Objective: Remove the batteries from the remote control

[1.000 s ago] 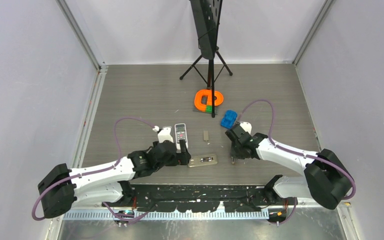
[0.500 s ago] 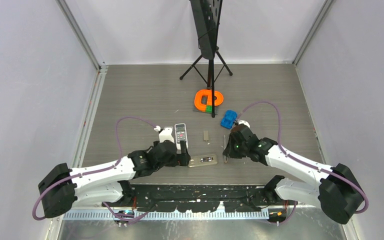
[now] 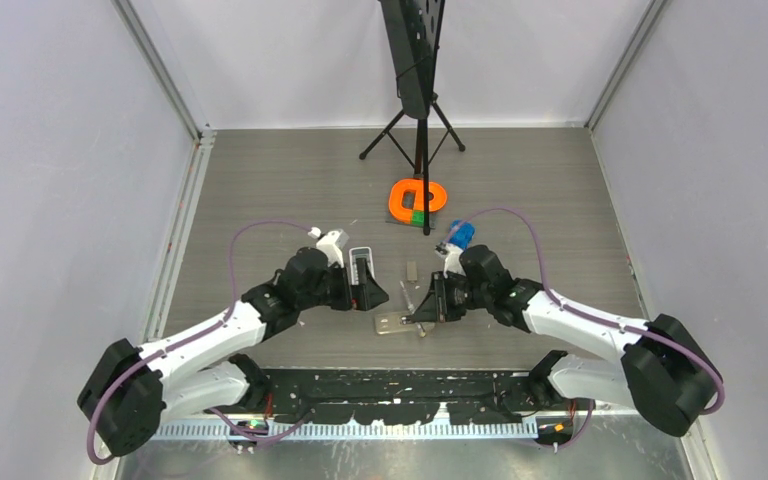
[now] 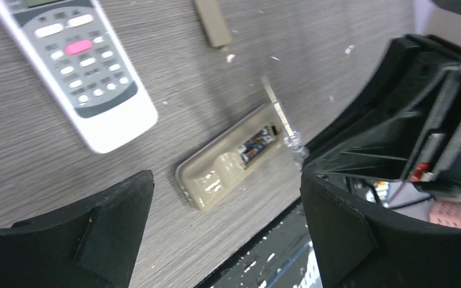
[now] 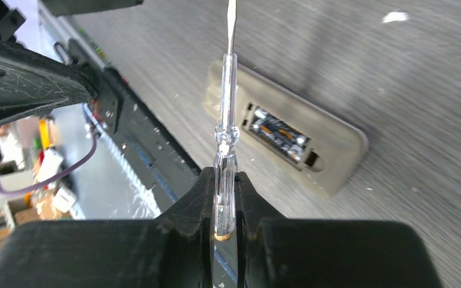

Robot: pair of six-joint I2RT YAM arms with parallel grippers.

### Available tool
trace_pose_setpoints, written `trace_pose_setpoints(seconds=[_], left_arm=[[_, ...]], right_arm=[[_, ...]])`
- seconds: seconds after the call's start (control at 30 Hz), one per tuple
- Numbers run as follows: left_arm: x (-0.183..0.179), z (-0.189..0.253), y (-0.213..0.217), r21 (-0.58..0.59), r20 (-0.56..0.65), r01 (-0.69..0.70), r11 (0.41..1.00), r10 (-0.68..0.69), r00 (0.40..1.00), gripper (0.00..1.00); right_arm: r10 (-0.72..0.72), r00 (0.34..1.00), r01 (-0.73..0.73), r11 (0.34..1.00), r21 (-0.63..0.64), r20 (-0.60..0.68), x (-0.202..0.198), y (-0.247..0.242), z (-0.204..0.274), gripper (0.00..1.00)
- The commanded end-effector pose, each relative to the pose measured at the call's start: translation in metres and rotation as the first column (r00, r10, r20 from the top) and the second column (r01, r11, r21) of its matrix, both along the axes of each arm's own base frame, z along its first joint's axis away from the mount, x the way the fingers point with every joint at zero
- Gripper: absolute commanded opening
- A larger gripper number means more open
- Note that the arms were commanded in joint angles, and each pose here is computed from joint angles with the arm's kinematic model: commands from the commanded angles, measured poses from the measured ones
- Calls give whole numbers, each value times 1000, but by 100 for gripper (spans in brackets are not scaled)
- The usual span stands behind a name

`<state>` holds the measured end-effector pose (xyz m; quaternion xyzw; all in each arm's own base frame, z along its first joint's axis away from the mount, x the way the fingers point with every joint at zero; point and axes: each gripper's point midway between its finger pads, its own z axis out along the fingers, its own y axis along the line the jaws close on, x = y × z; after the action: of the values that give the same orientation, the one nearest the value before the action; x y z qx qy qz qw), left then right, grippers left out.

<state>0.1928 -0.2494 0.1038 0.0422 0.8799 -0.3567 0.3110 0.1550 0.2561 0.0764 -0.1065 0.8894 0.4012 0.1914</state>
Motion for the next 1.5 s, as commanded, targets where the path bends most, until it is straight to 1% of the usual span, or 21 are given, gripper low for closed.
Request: trace_pose_setpoints(seconds=[0.0,0.13,0.23,0.3,0.43,0.57,0.77,0.9,1.07,1.2,1.23,1.37,1.43,1.47], left_arm=[[-11,31,-26,-153,67,205,967,-197,978,93],[-16,35,-33,-207,53,268,941,-263,963,84],[-19,33,-37,-228,30,291,929,-292,956,74],[-20,32,-40,-240,18,296,925,-301,953,66],[-19,32,-45,-268,4,294,917,-304,953,58],[-11,34,-48,-290,10,261,921,-269,963,53],[-3,32,-49,-284,7,229,931,-237,971,44],[-6,31,-48,-283,3,244,927,-254,967,30],[-11,29,-47,-283,-3,256,924,-268,963,19],[-12,27,-48,-284,-4,264,922,-277,961,2],[-12,27,-48,-283,-7,265,922,-278,961,0],[-11,24,-49,-281,-13,270,921,-285,959,0],[-11,23,-50,-285,-16,265,921,-281,960,0],[-10,24,-49,-289,-12,259,922,-274,962,0]], right_arm=[[181,982,-189,967,172,61,-11,27,35,2],[245,966,-256,946,200,80,-18,31,40,2],[271,958,-285,931,230,90,-23,33,47,2],[277,956,-292,926,239,93,-24,34,50,2],[280,955,-295,923,247,95,-24,34,52,2],[282,956,-293,921,255,80,-26,35,50,1],[283,955,-298,916,270,93,-27,36,54,1],[278,955,-295,915,274,99,-27,36,54,1],[278,955,-295,914,277,101,-26,37,54,0],[276,956,-294,915,276,103,-25,37,54,0],[275,956,-293,916,275,103,-25,37,54,1],[245,964,-264,927,267,104,-20,37,53,3],[225,968,-246,932,264,109,-17,37,54,7],[215,970,-238,935,264,113,-15,37,56,13]])
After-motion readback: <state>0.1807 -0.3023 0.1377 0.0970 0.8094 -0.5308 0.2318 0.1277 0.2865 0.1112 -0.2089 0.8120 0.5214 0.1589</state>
